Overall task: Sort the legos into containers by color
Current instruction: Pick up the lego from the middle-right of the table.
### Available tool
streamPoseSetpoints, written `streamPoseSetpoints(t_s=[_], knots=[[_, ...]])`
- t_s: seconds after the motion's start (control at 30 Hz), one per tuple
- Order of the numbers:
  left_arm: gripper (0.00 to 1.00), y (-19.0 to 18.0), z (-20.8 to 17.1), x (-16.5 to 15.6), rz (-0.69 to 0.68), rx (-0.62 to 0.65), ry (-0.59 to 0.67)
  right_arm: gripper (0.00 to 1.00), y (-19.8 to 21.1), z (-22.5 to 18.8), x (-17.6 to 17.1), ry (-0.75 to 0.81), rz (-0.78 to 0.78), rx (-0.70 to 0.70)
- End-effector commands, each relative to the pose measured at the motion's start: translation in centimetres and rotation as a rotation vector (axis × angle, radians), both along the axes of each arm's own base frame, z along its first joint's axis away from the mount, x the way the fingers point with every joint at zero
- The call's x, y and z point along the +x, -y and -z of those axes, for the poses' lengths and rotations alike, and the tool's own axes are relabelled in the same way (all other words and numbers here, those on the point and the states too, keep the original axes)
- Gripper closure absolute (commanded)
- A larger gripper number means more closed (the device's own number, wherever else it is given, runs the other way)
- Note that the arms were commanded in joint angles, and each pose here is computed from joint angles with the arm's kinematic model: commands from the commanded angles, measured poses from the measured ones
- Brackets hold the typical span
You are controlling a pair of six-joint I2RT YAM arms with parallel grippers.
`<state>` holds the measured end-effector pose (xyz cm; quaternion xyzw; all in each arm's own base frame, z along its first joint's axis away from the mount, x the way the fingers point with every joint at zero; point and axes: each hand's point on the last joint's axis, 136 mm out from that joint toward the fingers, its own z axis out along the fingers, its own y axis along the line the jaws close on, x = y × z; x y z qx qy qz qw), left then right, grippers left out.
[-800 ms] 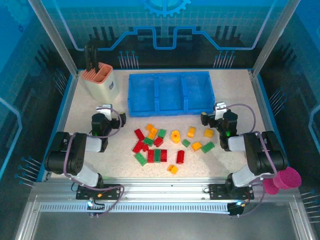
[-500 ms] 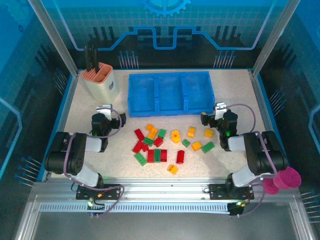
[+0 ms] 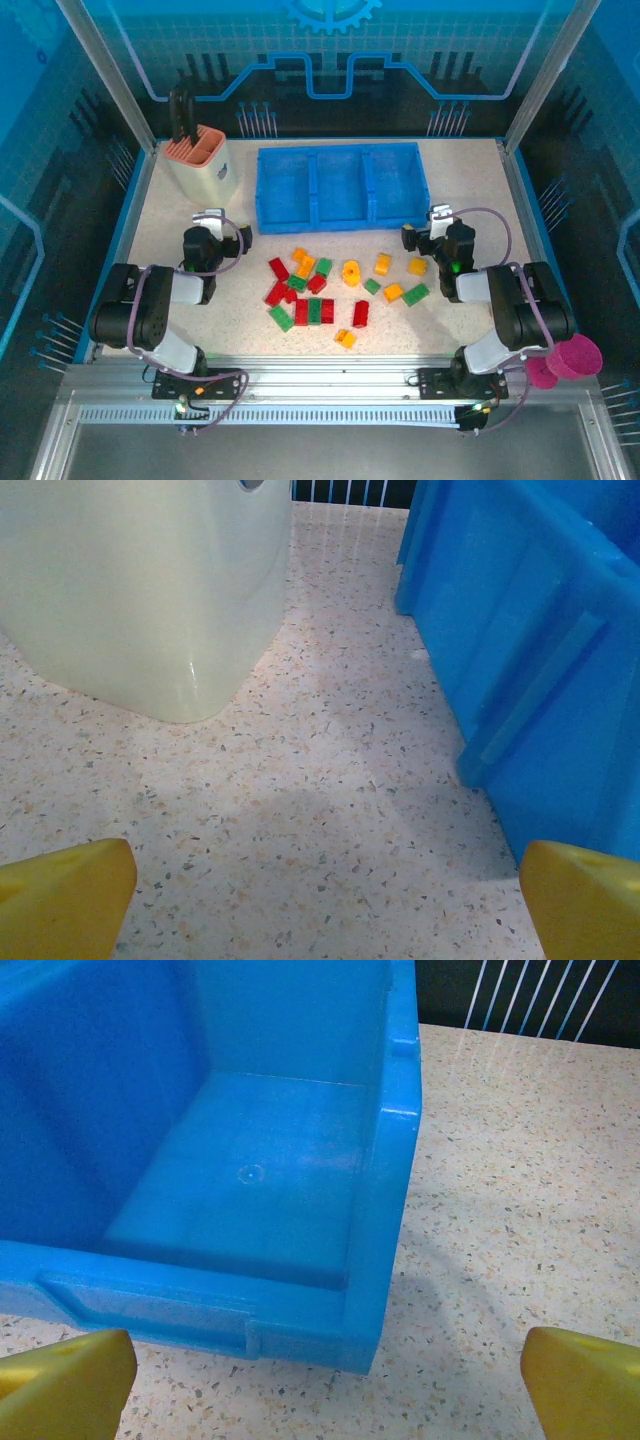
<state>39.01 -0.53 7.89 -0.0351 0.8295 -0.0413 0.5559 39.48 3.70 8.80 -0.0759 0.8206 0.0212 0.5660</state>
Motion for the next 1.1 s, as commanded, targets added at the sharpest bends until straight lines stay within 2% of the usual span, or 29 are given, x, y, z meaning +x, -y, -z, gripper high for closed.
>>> streamPoseSetpoints(t_s=[0.0, 0.63, 0.73, 0.83, 0.9, 1.0, 1.07], knots=[[0.01, 0.5, -1.6, 0.8, 0.032, 0.017, 0.052, 0.0, 0.2, -1.0, 0.4, 0.029, -0.003, -0.002], [0.01, 0.4, -1.5, 0.8, 0.039, -0.001, 0.046, 0.0, 0.2, -1.0, 0.5, 0.028, -0.011, 0.011], [0.01, 0.2, -1.7, 0.9, 0.026, 0.007, 0.051, 0.0, -0.1, -2.1, 0.6, 0.002, -0.016, -0.012], [0.01, 0.2, -4.5, 0.8, -0.003, 0.038, 0.021, 0.0, 0.0, -5.5, 0.3, -0.024, 0.041, -0.032], [0.0, -0.1, -7.6, 0.4, -0.079, 0.014, -0.016, 0.0, 0.6, -7.6, -0.2, -0.052, 0.123, 0.045], [0.01, 2.3, -12.3, -0.5, -0.029, -0.082, -0.026, 0.0, 1.1, -9.2, -1.7, -0.09, 0.222, 0.169], [0.01, 4.0, -15.0, -1.2, 0.023, -0.086, -0.039, 0.0, 1.8, -9.4, -2.8, -0.126, 0.311, 0.217]])
